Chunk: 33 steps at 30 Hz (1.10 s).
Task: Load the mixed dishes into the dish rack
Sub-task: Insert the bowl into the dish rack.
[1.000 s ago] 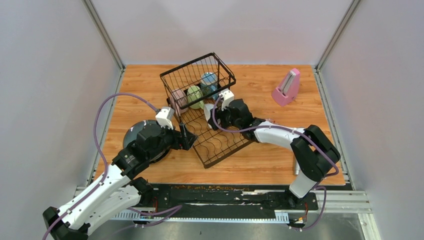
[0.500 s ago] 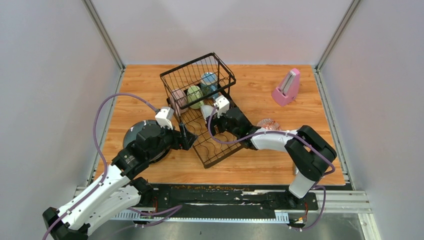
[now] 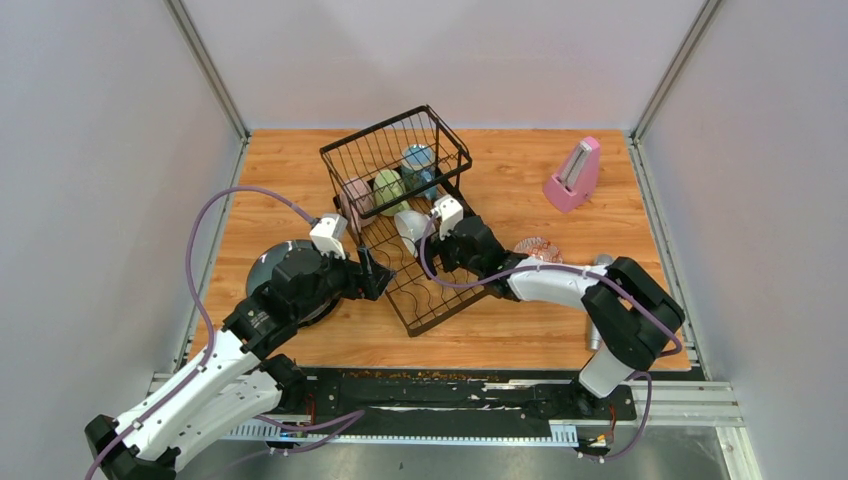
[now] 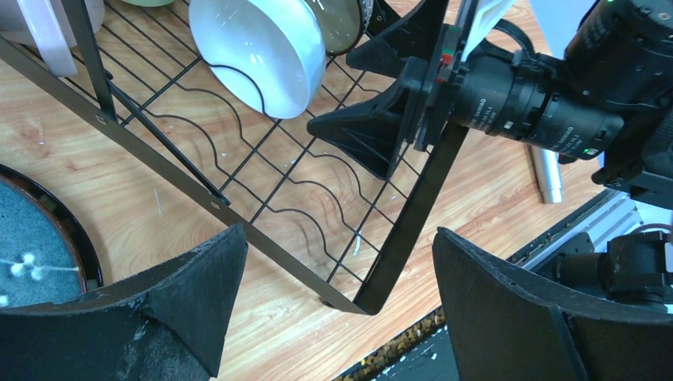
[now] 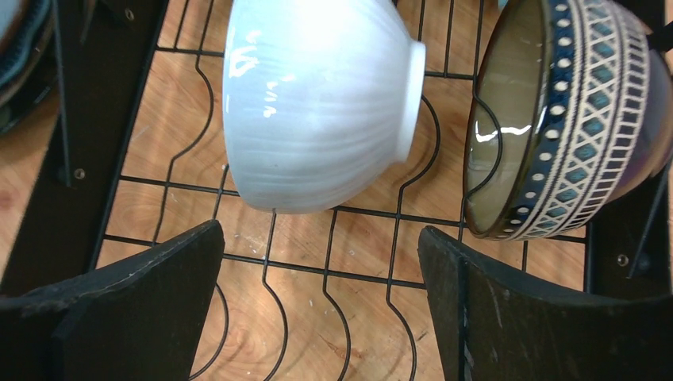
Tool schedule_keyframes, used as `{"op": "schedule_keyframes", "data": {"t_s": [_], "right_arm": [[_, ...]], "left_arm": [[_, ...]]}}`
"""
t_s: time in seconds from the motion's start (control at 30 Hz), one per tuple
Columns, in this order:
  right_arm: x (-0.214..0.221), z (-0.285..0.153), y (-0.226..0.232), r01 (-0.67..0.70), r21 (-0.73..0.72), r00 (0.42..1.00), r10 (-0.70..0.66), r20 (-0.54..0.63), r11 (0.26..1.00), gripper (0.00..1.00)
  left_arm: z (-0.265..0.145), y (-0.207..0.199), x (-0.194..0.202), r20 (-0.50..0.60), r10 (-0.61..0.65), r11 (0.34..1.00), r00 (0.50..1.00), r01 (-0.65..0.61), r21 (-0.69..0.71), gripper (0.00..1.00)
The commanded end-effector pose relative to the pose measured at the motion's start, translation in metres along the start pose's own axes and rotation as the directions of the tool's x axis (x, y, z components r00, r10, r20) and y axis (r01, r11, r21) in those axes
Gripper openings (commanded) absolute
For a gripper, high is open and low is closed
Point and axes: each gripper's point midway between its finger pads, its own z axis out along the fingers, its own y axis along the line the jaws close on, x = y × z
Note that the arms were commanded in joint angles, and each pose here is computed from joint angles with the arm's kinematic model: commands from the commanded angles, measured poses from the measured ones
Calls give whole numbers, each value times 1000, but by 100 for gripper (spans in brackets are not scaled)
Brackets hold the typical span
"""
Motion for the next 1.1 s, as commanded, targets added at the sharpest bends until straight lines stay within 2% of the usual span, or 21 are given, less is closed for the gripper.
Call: {"op": "schedule_keyframes", "data": {"t_s": [0.0,0.3,0.53,0.77,0.93,1.07], "right_arm": [[-30,-13,8,-29,-24,997,31,74,999,94],[-41,-30,19,-68,-78,994,74,78,995,94],[-56,-66,23,-131,-108,978,146,147,986,93],[-62,-107,-3,-201,3,951,194,242,980,93],[-51,-131,-22,-263,88,935,231,268,961,94],[-39,-149,-44,-331,179,914,268,306,926,97]], "left_arm": [[-4,-7,-13,45,-11,1000,999,10,27,93],[-3,-7,-13,45,-12,1000,999,11,26,93],[-4,-9,-16,60,-25,999,998,23,33,93],[-1,-8,-19,81,-40,999,996,38,28,95],[-3,-5,-19,95,-51,999,994,50,14,96],[-8,-1,-24,131,-72,997,989,73,-1,100]]}}
